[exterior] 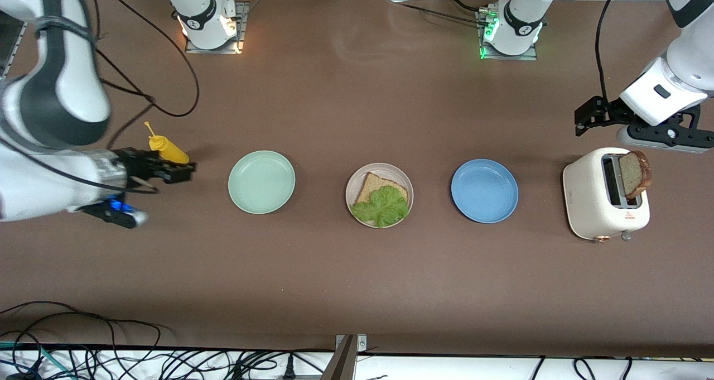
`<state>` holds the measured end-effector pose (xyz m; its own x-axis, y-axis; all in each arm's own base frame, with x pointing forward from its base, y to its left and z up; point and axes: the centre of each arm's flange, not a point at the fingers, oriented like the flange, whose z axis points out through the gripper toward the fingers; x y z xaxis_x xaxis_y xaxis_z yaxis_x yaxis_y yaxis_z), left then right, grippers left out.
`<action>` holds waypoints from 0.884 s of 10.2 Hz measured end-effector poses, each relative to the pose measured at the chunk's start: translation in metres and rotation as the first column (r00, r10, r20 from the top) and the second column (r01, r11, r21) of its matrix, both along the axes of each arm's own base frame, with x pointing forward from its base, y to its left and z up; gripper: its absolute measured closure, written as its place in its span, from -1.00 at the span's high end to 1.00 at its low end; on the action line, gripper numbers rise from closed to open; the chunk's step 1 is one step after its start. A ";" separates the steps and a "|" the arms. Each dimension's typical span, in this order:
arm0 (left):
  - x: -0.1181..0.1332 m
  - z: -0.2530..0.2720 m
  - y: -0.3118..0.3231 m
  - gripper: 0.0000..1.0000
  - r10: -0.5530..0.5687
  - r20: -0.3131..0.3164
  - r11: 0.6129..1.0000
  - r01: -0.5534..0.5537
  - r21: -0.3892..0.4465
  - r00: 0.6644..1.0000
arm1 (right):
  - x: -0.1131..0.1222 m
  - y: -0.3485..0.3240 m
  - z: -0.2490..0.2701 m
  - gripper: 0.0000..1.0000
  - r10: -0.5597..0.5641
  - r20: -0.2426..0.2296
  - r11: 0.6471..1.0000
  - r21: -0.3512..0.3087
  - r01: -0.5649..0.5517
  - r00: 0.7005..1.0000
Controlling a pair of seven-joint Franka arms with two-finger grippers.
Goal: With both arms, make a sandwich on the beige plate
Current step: 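Withdraw the right gripper toward the yellow squeeze bottle, then grasp the yellow squeeze bottle with the right gripper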
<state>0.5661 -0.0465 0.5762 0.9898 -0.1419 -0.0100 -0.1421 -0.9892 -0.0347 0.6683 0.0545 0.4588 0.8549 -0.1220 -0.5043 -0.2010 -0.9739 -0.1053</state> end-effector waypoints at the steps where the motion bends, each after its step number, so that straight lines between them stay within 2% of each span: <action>1: 0.000 0.000 0.000 1.00 0.001 0.000 1.000 -0.001 0.000 1.000 | -0.004 -0.036 -0.001 1.00 0.089 0.017 0.995 0.040 -0.089 0.996; 3: 0.000 0.000 0.001 1.00 0.002 -0.001 1.000 -0.002 0.000 1.000 | -0.017 -0.092 -0.010 1.00 0.260 0.057 0.956 0.126 -0.265 0.964; 4: 0.000 0.000 0.001 1.00 0.002 -0.001 1.000 -0.002 0.000 1.000 | -0.023 -0.115 -0.016 1.00 0.337 0.102 0.922 0.164 -0.350 0.936; 5: 0.000 0.000 0.001 1.00 0.002 -0.001 1.000 -0.002 0.000 1.000 | -0.031 -0.138 -0.025 1.00 0.414 0.173 0.875 0.194 -0.443 0.894; 6: 0.000 0.000 0.001 1.00 0.002 -0.001 1.000 -0.002 0.000 1.000 | -0.041 -0.161 -0.037 1.00 0.471 0.264 0.819 0.224 -0.528 0.842; 9: 0.000 0.000 0.002 1.00 0.003 -0.001 1.000 -0.003 0.000 1.000 | -0.082 -0.222 -0.100 1.00 0.505 0.560 0.599 0.320 -0.734 0.657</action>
